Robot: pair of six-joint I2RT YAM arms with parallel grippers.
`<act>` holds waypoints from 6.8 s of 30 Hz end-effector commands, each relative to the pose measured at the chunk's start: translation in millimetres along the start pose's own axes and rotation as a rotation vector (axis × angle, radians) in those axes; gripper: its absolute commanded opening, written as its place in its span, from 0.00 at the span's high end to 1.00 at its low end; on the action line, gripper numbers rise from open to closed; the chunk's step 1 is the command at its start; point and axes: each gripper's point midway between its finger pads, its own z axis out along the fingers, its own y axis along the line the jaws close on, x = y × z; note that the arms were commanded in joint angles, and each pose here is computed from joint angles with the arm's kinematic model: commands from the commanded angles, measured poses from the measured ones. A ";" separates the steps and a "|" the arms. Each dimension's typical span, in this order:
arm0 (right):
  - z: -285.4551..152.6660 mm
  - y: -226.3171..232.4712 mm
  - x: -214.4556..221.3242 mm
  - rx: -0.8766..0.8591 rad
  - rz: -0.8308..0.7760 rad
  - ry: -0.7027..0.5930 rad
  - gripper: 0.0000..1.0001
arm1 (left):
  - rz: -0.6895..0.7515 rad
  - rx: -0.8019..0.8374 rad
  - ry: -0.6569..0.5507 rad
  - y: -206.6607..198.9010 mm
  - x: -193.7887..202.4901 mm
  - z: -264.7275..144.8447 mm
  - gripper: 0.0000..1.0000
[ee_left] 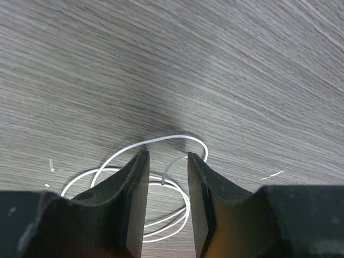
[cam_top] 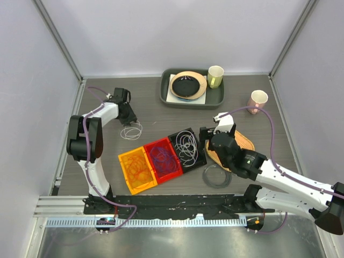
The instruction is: Untangle the cables
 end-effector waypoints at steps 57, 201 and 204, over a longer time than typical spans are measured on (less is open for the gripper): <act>49.8 209.8 -118.8 -0.649 -0.226 -0.449 0.08 | 0.219 0.978 -0.487 -131.6 10.0 -389.0 1.00; 35.1 -31.6 -11.7 0.143 0.285 0.009 0.05 | 0.010 0.295 -0.190 -12.9 72.6 -180.4 0.00; 38.6 -30.7 -11.2 0.127 0.258 0.017 0.05 | 0.013 0.286 -0.184 -11.2 73.0 -177.9 0.00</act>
